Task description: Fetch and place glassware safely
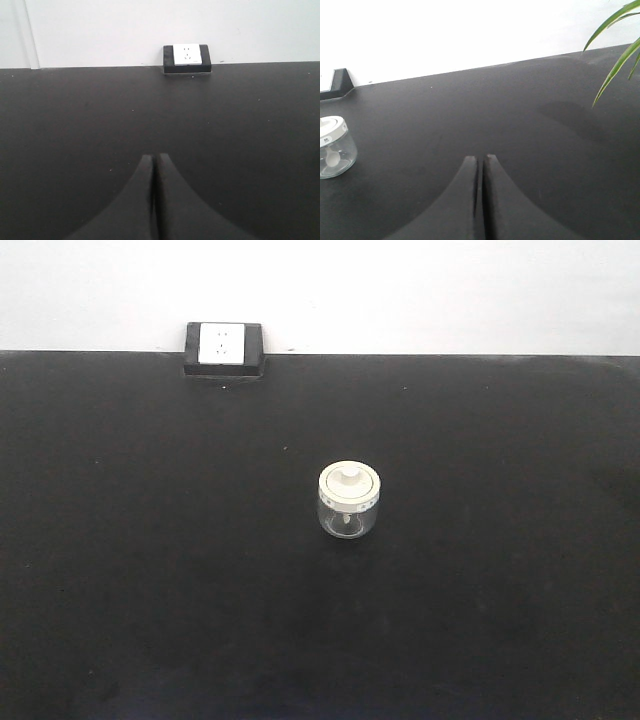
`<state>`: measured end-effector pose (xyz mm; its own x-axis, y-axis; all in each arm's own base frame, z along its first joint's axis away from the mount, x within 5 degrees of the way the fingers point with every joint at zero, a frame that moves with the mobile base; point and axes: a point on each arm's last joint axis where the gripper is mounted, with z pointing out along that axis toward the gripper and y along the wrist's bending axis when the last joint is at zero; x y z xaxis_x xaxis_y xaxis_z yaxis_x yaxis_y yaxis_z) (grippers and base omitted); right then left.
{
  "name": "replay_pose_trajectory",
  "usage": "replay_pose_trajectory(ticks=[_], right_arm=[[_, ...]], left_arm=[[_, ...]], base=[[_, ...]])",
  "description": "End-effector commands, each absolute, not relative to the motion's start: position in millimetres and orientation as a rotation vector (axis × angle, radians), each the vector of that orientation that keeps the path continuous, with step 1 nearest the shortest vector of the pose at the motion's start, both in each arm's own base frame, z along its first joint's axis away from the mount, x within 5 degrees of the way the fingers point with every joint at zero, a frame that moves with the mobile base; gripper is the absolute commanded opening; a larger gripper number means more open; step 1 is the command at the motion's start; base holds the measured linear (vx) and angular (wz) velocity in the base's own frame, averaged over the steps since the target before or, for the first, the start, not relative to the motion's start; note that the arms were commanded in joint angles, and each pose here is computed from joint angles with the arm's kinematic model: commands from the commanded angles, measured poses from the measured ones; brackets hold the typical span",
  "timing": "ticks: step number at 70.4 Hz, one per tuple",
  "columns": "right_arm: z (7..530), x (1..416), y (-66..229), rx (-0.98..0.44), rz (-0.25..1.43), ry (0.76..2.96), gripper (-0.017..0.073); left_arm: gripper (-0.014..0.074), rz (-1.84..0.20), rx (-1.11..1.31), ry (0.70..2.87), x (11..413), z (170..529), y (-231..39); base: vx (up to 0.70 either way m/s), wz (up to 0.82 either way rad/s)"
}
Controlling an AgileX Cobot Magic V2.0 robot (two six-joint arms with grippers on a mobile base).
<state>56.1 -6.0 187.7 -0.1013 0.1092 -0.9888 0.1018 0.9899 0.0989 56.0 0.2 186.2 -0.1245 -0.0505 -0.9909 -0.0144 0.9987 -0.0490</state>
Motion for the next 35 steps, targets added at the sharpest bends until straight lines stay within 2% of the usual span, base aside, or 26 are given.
replay_pose_trajectory(ticks=[1,35], right_arm=[[189.1,56.3,-5.5,0.141,-0.001,1.607,-0.0003],[189.0,56.3,-5.5,0.144,0.001,1.608,-0.0003]], left_arm=[[-0.0007,-0.045,-0.057,1.641,56.7,183.8,0.1],[-0.0007,-0.045,-0.057,1.641,56.7,183.8,0.1]], base=[[0.00,0.00],[0.00,0.00]])
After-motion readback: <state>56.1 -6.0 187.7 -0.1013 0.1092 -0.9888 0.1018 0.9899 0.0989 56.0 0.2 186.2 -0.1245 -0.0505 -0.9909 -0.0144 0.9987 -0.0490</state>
